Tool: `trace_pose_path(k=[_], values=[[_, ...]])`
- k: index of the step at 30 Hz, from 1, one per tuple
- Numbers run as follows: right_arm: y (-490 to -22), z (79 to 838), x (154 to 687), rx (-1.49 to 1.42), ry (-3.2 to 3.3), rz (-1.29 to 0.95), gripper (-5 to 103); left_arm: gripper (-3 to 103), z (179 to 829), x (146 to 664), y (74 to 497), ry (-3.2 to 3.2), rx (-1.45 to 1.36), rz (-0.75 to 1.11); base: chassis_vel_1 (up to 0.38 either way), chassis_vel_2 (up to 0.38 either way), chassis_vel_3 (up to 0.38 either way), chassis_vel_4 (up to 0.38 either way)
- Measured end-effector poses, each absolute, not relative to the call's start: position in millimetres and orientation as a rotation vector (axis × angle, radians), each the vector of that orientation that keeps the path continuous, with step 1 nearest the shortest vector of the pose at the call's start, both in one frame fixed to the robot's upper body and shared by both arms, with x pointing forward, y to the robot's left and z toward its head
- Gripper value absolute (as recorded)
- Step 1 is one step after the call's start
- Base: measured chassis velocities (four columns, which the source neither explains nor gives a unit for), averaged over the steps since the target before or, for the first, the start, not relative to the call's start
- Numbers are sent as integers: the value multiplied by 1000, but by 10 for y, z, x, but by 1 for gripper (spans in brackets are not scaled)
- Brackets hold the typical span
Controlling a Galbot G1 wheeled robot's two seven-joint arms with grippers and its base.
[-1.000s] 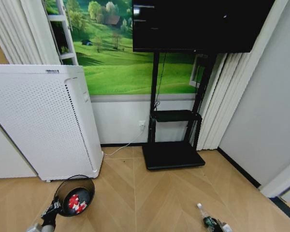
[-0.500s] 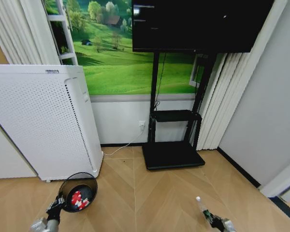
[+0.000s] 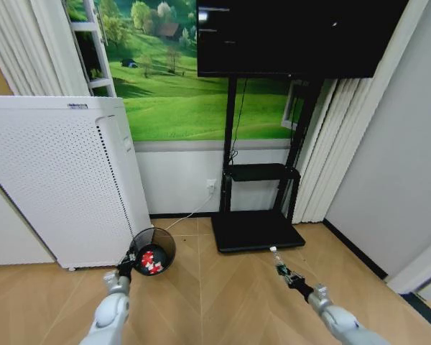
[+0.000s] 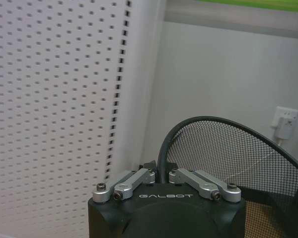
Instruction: Pick up the trash bin and place the garbage on the floor into it.
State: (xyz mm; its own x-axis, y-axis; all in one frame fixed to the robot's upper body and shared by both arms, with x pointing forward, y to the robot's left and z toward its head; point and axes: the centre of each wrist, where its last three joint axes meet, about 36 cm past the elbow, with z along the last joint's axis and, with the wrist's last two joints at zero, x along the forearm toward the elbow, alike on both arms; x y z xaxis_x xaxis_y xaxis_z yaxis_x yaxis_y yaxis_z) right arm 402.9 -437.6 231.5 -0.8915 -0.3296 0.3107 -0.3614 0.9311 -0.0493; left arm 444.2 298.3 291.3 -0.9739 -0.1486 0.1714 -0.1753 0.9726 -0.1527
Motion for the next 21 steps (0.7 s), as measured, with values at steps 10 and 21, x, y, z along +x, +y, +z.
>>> trace_pose_path(k=[10,21], values=[[-3263,2881,4084,822,-2866,34,19,6,2467,4840,2270,-2888,144,257,0,0,0,0],[-2615,3214,4034,1017,-2884,-74,19,6,2447,4966,1811,-2857,80,310,0,0,0,0]])
